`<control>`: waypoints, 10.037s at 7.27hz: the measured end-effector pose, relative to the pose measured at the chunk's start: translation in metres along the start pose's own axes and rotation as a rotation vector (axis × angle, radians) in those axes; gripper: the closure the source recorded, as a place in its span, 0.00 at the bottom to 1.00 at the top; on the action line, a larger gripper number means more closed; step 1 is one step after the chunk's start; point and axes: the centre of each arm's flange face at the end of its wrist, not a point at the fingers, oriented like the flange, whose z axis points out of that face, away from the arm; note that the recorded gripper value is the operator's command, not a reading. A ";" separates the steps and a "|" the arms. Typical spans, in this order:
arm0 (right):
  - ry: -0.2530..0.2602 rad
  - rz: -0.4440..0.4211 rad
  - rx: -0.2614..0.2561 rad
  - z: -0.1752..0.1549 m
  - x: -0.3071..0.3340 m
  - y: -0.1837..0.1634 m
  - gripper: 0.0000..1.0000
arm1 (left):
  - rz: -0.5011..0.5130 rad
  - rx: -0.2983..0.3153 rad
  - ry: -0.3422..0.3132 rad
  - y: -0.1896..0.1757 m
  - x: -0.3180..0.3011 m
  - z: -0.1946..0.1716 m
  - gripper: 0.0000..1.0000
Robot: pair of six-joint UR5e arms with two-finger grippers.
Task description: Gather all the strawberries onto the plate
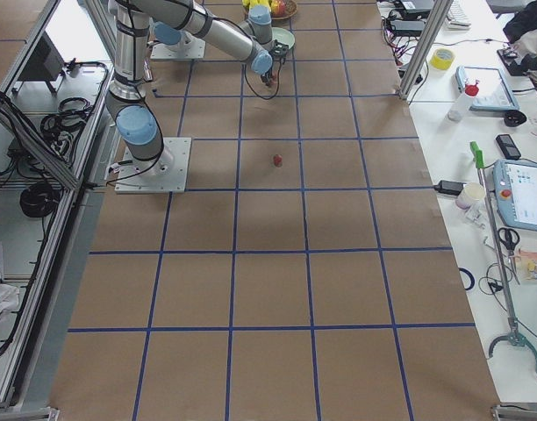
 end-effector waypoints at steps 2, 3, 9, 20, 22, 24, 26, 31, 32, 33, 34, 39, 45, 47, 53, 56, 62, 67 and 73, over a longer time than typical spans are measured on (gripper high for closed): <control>-0.007 -0.071 0.021 -0.020 0.009 -0.020 0.00 | 0.001 -0.002 -0.005 0.001 0.000 0.002 0.00; 0.011 -0.100 0.024 -0.048 0.039 -0.055 0.00 | 0.001 -0.001 -0.004 0.001 0.000 0.002 0.00; 0.112 -0.023 -0.127 -0.075 0.354 -0.169 0.00 | 0.003 0.003 -0.001 0.001 0.001 0.002 0.00; 0.109 0.031 0.029 -0.045 0.330 -0.146 1.00 | 0.010 0.013 0.013 0.002 0.005 -0.001 0.00; 0.057 0.011 0.060 -0.073 0.200 -0.132 1.00 | 0.010 0.013 0.012 0.002 0.005 0.000 0.00; 0.020 0.058 0.030 -0.079 0.070 -0.091 1.00 | 0.010 0.012 0.009 0.001 0.005 0.000 0.00; 0.028 0.124 -0.014 -0.037 0.003 -0.053 1.00 | 0.011 0.011 0.004 0.001 0.005 0.000 0.00; -0.044 0.221 -0.043 0.009 -0.028 -0.039 0.15 | 0.012 0.013 0.001 0.001 0.005 0.000 0.00; -0.035 0.224 -0.044 0.011 -0.026 -0.037 0.15 | 0.013 0.014 0.001 0.001 0.005 0.000 0.00; -0.033 0.224 -0.037 0.009 -0.025 -0.037 0.14 | 0.013 0.015 0.001 0.001 0.005 0.000 0.00; -0.039 0.223 -0.027 -0.002 -0.026 -0.041 0.13 | 0.013 0.016 0.001 0.001 0.005 0.000 0.00; 0.088 0.145 -0.107 -0.137 0.116 -0.133 0.00 | 0.005 0.037 0.011 -0.004 0.004 0.001 0.00; 0.101 -0.107 -0.036 -0.339 0.225 -0.196 0.00 | -0.133 -0.028 0.039 -0.011 0.005 0.049 0.00; 0.031 -0.140 -0.011 -0.387 0.207 -0.176 0.00 | -0.337 -0.057 0.123 -0.011 0.028 0.094 0.00; 0.029 -0.193 -0.064 -0.367 0.208 -0.162 0.00 | -0.595 -0.215 0.161 -0.011 0.089 0.213 0.00; 0.054 -0.272 -0.087 -0.334 0.215 -0.166 0.00 | -0.617 -0.280 0.170 -0.017 0.106 0.264 0.00; 0.138 -0.285 -0.015 -0.342 0.222 -0.171 0.00 | -0.607 -0.337 0.152 -0.010 0.127 0.298 0.94; 0.131 -0.292 -0.023 -0.339 0.221 -0.171 0.00 | -0.578 -0.265 0.117 -0.015 0.121 0.279 1.00; 0.124 -0.294 -0.031 -0.335 0.220 -0.171 0.00 | -0.358 -0.210 -0.081 -0.054 -0.006 0.212 1.00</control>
